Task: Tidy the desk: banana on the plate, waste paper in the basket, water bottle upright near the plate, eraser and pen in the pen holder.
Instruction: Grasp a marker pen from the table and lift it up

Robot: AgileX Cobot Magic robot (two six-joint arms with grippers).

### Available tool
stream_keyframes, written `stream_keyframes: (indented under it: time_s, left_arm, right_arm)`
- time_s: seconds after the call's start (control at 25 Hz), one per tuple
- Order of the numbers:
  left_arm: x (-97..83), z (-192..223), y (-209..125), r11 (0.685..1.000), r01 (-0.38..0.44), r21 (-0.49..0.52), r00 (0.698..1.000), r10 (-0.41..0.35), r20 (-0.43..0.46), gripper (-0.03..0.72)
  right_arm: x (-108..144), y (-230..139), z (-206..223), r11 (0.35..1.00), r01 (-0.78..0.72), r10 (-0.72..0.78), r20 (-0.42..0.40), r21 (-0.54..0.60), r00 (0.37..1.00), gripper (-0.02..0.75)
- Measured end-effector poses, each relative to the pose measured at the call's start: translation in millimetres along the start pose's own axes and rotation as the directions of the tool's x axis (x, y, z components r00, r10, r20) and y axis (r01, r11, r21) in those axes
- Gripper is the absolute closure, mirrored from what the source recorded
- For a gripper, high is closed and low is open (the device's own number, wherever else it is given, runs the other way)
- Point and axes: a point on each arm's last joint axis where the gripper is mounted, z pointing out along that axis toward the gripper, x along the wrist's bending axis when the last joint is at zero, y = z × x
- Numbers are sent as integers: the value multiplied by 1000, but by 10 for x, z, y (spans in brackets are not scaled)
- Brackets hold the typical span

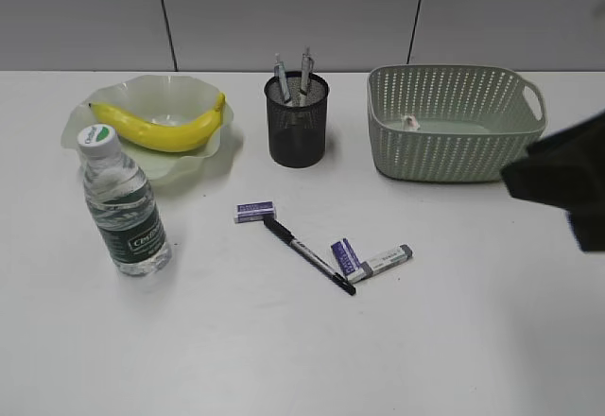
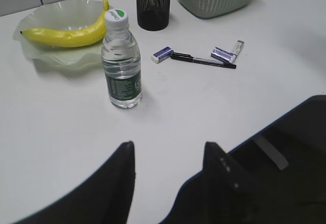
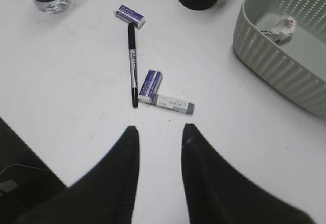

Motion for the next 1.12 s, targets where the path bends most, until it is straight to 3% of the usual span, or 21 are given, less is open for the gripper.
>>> stream_keyframes:
  time_s: [0.16, 0.32, 0.48, 0.68, 1.12]
  left_arm:
    - [-5, 87, -3, 1000, -3, -8, 1000, 3, 1, 358]
    - [-7, 102, -3, 1000, -3, -13, 1000, 3, 2, 368]
    - [-5, 103, -2, 1000, -4, -15, 1000, 4, 1, 377]
    - [-5, 103, -1, 1000, -5, -15, 1000, 5, 0, 379]
    - [-5, 103, -1, 1000, -5, -15, 1000, 5, 0, 381]
  right_arm:
    - [18, 468, 539, 994, 76, -73, -37, 79, 997, 484]
    - [216, 847, 1174, 974, 181, -170, -92, 135, 981, 428]
    - [390, 1026, 1809, 941, 205, -170, -149, 270, 974, 371]
    - [404, 1022, 2500, 860, 166, -123, -120, 483, 985, 356]
    - [432, 594, 3311, 736, 132, -83, -105, 665, 991, 355]
